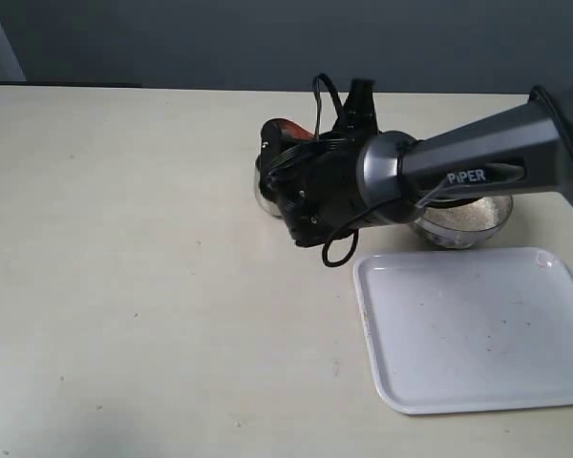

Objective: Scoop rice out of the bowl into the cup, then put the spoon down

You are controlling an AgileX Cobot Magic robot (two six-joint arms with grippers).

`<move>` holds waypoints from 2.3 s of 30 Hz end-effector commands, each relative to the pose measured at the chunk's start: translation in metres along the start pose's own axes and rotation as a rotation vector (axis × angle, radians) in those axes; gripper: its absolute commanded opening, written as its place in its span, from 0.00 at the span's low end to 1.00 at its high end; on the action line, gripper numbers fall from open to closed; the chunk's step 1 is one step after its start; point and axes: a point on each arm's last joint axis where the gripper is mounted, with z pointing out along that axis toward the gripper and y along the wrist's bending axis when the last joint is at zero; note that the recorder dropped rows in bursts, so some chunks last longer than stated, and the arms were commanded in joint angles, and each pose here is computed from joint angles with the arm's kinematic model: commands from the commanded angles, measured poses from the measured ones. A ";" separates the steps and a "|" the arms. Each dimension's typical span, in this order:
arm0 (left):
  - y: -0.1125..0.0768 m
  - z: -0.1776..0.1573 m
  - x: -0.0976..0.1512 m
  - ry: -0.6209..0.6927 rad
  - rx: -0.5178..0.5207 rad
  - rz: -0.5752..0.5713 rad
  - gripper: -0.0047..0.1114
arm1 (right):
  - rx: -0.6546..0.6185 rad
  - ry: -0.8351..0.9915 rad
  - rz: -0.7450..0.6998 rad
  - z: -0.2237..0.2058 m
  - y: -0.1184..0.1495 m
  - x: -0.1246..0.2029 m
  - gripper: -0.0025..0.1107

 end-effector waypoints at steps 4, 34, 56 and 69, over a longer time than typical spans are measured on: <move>0.000 -0.001 -0.002 -0.018 0.004 -0.005 0.04 | 0.023 -0.003 0.009 -0.001 -0.006 0.002 0.02; 0.000 -0.001 -0.002 -0.018 0.004 -0.005 0.04 | -0.185 -0.147 0.289 -0.016 -0.025 0.005 0.02; 0.000 -0.001 -0.002 -0.018 0.003 -0.001 0.04 | -0.562 0.039 0.580 -0.149 -0.102 0.145 0.02; 0.000 -0.001 -0.002 -0.018 0.003 -0.001 0.04 | -0.738 0.156 0.437 -0.136 0.015 0.197 0.02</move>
